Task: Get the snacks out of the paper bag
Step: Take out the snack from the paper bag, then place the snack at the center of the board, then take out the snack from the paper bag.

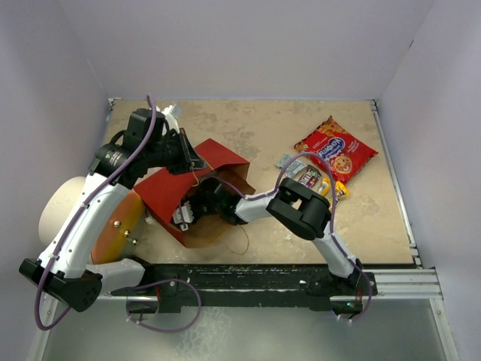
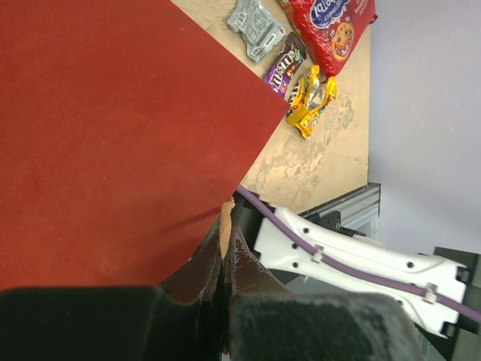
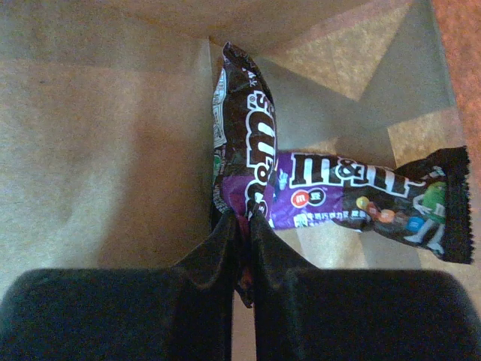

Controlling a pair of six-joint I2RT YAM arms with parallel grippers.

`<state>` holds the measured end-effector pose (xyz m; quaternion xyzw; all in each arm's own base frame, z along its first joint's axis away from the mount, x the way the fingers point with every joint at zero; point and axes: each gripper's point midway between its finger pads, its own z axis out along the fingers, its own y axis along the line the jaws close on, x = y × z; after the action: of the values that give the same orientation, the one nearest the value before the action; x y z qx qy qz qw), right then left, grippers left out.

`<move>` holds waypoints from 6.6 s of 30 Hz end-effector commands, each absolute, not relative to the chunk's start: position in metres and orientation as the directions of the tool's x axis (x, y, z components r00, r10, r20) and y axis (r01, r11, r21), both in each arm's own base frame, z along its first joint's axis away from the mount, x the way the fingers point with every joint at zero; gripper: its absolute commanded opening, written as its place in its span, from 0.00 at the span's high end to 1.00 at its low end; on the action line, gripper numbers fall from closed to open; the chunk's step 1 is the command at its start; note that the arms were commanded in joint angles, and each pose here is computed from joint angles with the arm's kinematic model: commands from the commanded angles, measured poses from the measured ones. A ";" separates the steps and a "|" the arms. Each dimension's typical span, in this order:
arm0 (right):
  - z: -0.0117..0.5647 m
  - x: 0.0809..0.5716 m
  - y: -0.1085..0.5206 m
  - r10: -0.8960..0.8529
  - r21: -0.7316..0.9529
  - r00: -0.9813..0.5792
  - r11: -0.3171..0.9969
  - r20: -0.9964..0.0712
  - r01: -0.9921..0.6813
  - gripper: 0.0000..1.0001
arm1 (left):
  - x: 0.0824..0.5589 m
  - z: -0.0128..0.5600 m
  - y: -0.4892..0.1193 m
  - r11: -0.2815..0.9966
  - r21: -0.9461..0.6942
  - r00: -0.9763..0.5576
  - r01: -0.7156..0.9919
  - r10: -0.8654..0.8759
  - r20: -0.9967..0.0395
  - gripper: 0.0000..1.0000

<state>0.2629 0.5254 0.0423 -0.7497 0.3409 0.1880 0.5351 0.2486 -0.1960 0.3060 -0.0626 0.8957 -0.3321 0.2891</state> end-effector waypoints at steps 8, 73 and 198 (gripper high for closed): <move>0.125 0.234 0.489 -0.266 -0.607 0.606 -0.088 -0.750 -0.790 1.00 | 0.252 0.319 -0.188 0.768 -0.634 -0.777 0.097 -0.340 -0.530 1.00; 0.217 0.349 0.120 0.580 0.434 -0.223 0.768 -0.783 0.471 1.00 | 0.243 0.323 -0.185 0.726 -0.673 -0.722 0.142 -0.388 -0.572 0.94; 0.110 0.287 0.523 -0.176 -0.942 0.977 -0.288 -0.125 -0.172 0.29 | 0.212 0.329 -0.199 0.689 -0.686 -0.819 0.234 -0.241 -0.521 0.96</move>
<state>0.2843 0.5032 0.0799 -0.8155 0.1628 0.0287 0.5546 0.2073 -0.1926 0.3044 -0.0346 0.8854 -0.3726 0.2758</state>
